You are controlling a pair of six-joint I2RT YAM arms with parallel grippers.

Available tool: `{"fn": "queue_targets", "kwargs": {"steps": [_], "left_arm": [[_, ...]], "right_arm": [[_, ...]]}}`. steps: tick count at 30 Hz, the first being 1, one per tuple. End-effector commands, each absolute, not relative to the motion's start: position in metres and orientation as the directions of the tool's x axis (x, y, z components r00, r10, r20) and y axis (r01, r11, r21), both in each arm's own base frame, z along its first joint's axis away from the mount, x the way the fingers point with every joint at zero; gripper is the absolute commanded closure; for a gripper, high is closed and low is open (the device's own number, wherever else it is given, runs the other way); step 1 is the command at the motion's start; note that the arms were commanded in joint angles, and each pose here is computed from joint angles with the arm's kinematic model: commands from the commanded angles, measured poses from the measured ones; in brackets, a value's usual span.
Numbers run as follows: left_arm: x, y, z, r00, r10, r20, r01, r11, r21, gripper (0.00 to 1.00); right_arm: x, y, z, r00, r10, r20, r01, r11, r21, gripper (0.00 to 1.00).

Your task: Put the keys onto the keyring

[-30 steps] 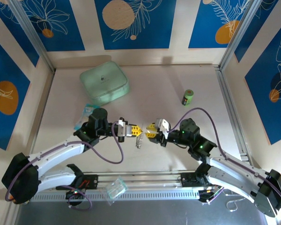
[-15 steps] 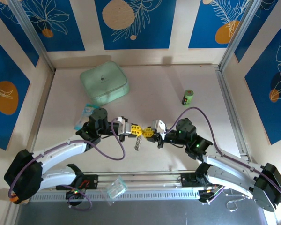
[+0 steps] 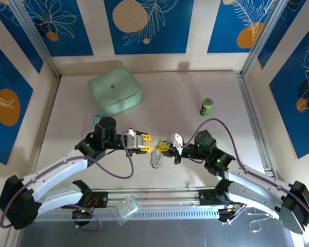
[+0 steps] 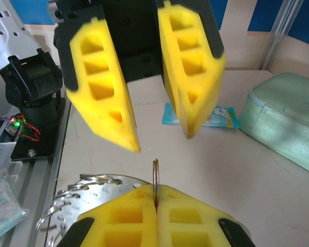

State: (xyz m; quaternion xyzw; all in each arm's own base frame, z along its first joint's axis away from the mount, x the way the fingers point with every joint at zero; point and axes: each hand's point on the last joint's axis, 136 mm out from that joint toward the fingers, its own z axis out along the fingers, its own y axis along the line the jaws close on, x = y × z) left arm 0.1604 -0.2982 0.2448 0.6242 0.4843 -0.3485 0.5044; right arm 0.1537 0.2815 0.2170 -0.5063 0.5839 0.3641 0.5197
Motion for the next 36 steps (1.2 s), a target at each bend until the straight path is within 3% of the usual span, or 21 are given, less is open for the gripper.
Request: {"fn": "queue_targets", "kwargs": {"steps": [1,21,31,36], "left_arm": [[0.155,-0.287,0.231,0.274,0.351,-0.895,0.96,-0.045,0.276,0.7],[0.147,-0.303,0.236,0.239,0.283,-0.929,0.969,-0.138,0.207,0.74],[0.147,-0.304,0.231,0.235,0.292,-0.927,0.969,-0.145,0.2,0.87],[0.148,-0.304,0.233,0.24,0.293,-0.926,0.968,-0.138,0.208,1.0]], "right_arm": [[0.152,0.283,0.237,0.106,-0.188,-0.976,-0.966,0.213,-0.146,1.0],[0.151,0.297,0.243,0.139,-0.189,-0.972,-0.969,0.177,-0.173,1.0],[0.148,0.303,0.245,0.14,-0.178,-0.974,-0.975,0.149,-0.167,1.0],[0.147,0.304,0.241,0.139,-0.189,-0.972,-0.976,0.139,-0.167,1.0]]}}
